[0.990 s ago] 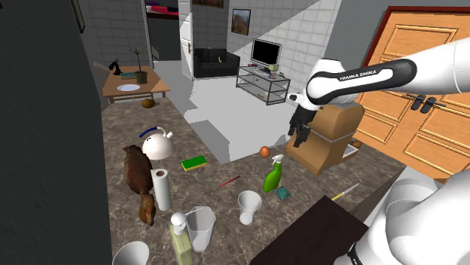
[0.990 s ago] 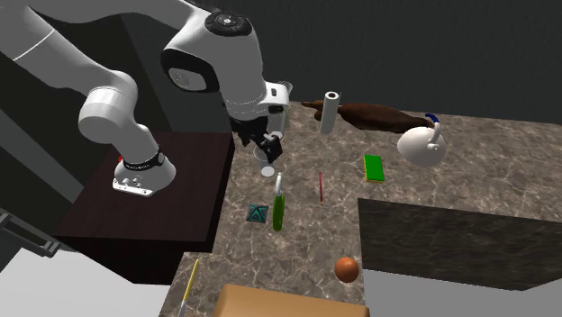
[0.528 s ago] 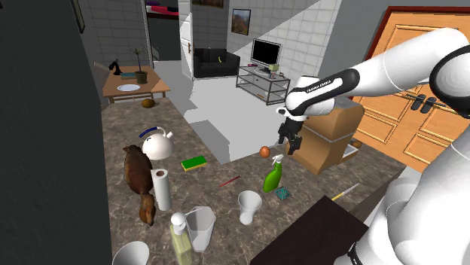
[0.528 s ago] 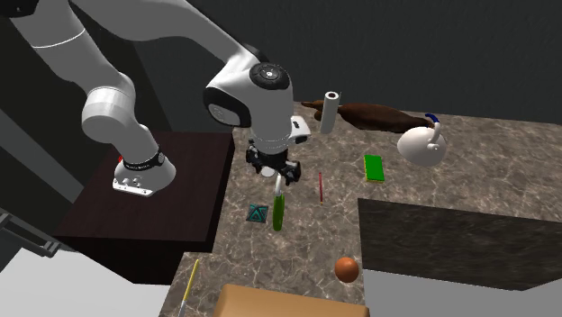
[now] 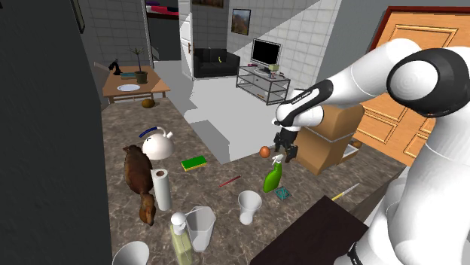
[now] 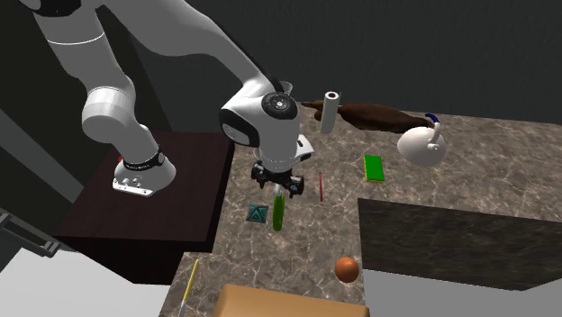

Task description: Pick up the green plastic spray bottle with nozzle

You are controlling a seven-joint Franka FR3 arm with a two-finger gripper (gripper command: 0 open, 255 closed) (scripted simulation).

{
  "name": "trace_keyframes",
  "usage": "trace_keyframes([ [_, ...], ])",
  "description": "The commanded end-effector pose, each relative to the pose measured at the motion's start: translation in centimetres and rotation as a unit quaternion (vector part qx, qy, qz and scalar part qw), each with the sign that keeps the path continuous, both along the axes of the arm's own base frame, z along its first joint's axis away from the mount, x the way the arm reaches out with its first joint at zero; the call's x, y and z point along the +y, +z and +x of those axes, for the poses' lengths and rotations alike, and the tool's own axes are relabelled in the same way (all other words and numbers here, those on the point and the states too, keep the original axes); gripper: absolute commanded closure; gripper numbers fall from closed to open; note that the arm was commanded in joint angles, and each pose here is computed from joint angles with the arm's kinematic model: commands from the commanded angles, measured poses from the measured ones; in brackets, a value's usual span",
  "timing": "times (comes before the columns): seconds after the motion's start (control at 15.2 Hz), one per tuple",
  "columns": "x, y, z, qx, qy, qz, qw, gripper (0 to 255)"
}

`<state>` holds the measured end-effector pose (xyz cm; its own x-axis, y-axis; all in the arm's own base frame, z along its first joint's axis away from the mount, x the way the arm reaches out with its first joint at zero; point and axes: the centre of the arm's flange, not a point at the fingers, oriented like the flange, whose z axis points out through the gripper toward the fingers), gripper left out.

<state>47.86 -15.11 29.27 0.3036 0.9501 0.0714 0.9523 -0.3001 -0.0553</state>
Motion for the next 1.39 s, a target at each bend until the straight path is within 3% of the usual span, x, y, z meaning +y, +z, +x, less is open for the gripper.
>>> trace_keyframes([
  [0.0, -0.1, -1.3, -0.1, 0.000, 0.000, 0.000, 1.0000, 0],
  [0.13, -0.1, -1.3, -0.1, 0.000, 0.000, 0.000, 1.0000, 0],
  [0.2, -0.1, -1.3, 0.0, 0.000, 0.000, 0.000, 1.0000, 255],
  [0.79, -0.1, -1.3, -0.1, 0.000, 0.000, 0.000, 1.0000, 255],
  [1.32, -0.1, 2.9, -0.1, 0.000, 0.000, 0.000, 1.0000, 255],
])
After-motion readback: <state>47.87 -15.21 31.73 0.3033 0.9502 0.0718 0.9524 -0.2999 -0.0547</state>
